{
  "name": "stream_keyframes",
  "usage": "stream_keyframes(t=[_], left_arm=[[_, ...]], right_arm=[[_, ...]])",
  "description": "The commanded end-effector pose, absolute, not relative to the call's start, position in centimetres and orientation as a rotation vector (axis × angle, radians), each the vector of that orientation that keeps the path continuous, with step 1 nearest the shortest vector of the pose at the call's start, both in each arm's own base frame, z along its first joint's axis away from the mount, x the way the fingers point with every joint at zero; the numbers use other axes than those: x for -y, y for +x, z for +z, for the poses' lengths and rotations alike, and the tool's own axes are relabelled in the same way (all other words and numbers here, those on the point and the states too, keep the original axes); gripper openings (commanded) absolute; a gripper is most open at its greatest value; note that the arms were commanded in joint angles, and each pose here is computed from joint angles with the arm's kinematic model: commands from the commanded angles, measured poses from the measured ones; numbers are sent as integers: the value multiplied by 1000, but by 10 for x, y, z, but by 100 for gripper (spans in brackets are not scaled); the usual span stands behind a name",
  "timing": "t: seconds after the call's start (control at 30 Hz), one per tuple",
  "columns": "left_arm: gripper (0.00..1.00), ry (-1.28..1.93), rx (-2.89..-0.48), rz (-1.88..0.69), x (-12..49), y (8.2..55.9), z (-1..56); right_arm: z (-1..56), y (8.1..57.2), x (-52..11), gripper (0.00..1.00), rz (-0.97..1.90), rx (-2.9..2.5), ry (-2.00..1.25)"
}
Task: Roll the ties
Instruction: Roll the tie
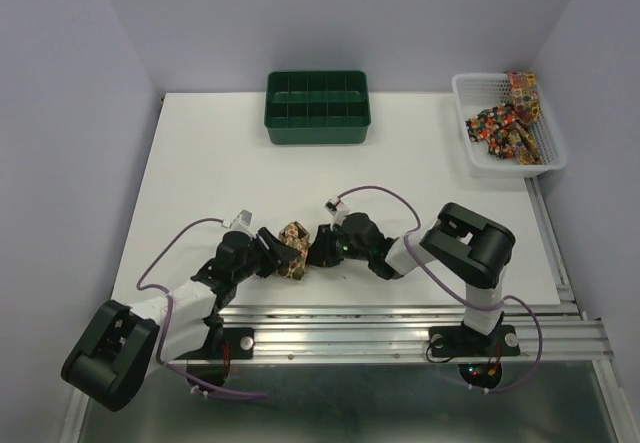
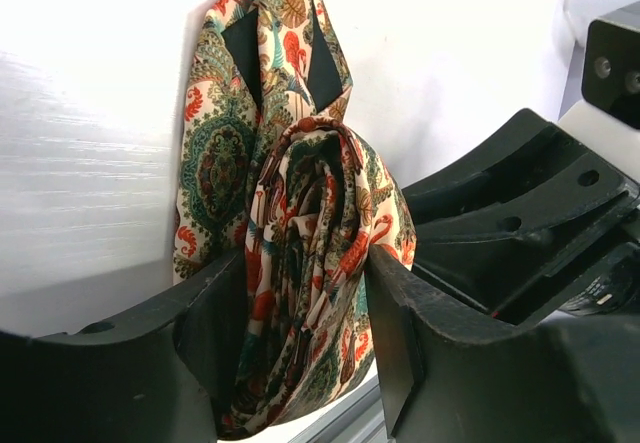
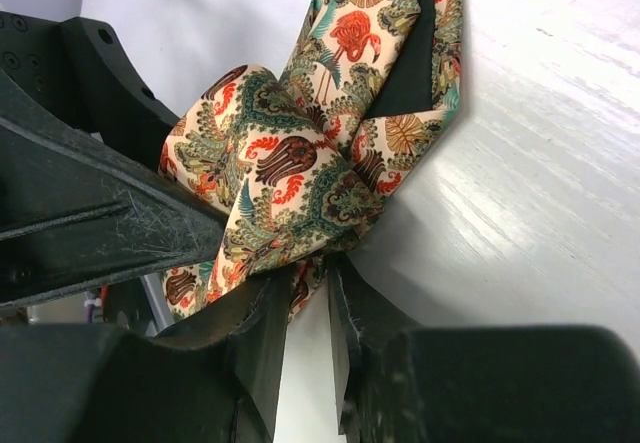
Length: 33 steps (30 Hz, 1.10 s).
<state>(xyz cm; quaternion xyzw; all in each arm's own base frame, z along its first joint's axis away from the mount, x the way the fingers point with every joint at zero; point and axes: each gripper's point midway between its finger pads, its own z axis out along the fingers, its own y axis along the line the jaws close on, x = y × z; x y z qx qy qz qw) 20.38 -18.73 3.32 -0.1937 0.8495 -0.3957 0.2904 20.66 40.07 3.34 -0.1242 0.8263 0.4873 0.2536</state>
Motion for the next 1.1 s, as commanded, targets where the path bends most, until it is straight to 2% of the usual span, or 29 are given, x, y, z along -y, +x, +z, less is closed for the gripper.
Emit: stream_keyframes(t=[0.0,0.33,0.37,0.5,0.57,0.6,0.73,0.8,0.9,0.97,1.07], left_arm=[[58,-567,-2260,-1021,181,203,27],[55,-545,-2268,-1019,182,203,27],[48,-537,-2262,-1030,183,203,29],[33,-527,-2258,-1047,184,200,31],[28,-514,-2259,-1053,185,199,31],[19,-509,-2268,-1054,185,198,30],[3,-505,-2311,-992,179,196,22],[0,-518,-2329,-959,176,195,17],[0,-512,-2349,-932,173,193,12],[0,-502,-2348,-930,173,193,13],[0,-491,-2339,-937,174,193,15]], right_arm=[[66,179,-432,27,1557,-2112,-390],[91,148,-438,29,1788,-1973,-507],[90,147,-438,29,1803,-1972,-503],[95,145,-441,29,1861,-1951,-488],[87,151,-442,29,1802,-1983,-475],[76,158,-440,30,1708,-2043,-459],[56,178,-426,32,1464,-2134,-421],[53,183,-418,35,1384,-2154,-416],[38,187,-400,48,1221,-2221,-429],[41,189,-393,53,1180,-2219,-431],[50,185,-383,53,1168,-2171,-470]])
